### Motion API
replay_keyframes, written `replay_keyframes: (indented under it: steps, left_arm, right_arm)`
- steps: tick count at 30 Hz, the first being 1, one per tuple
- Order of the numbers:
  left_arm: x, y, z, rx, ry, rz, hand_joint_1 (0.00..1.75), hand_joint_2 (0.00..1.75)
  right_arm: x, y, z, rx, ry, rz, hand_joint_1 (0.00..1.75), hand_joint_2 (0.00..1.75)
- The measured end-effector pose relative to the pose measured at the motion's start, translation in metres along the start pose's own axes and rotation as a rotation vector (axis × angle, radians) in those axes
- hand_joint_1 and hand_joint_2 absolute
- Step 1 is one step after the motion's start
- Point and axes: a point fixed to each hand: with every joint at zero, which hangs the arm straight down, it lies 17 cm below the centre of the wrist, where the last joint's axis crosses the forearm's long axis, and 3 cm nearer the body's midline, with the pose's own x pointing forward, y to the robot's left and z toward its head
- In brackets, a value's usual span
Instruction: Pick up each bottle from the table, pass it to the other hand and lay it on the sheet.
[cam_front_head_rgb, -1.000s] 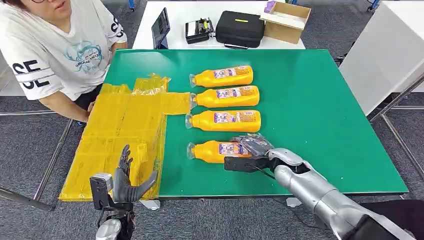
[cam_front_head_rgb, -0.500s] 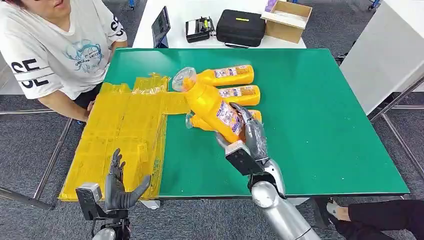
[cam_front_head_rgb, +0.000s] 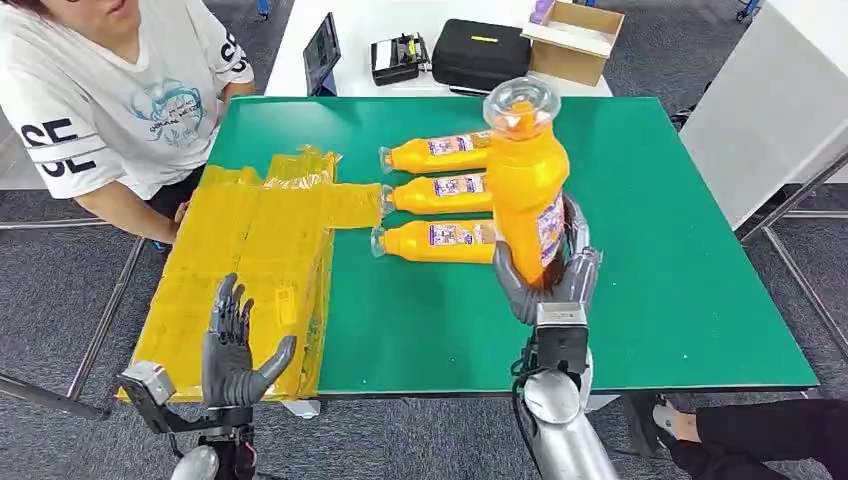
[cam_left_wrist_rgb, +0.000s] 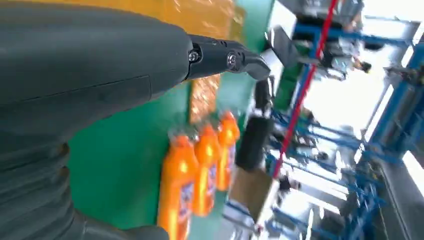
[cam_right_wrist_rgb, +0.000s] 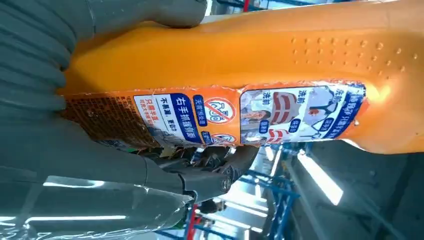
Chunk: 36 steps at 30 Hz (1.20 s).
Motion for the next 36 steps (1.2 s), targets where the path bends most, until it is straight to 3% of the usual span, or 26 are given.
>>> replay_keyframes:
  steps: [6,10,17,36]
  left_arm:
    - [0.006,-0.042,0.012,-0.227,0.018,0.149,0.0,1.75]
    - [0.001,-0.051,0.014,-0.264,0.044,0.183,0.0,1.75]
    - [-0.007,-0.055,0.02,-0.296,0.085,0.255,0.0,1.75]
    - [-0.016,-0.048,0.025,-0.297,0.113,0.234,0.0,1.75]
  right_arm:
    - [-0.01,0.039,0.029,0.127,0.037,-0.092,1.75,1.75]
    - [-0.013,0.083,0.061,0.155,0.106,-0.132,1.75,1.75]
    - [0.002,0.156,0.105,0.317,0.167,-0.244,1.75,1.75]
    - [0.004,0.192,0.134,0.445,0.213,-0.318,1.75,1.75]
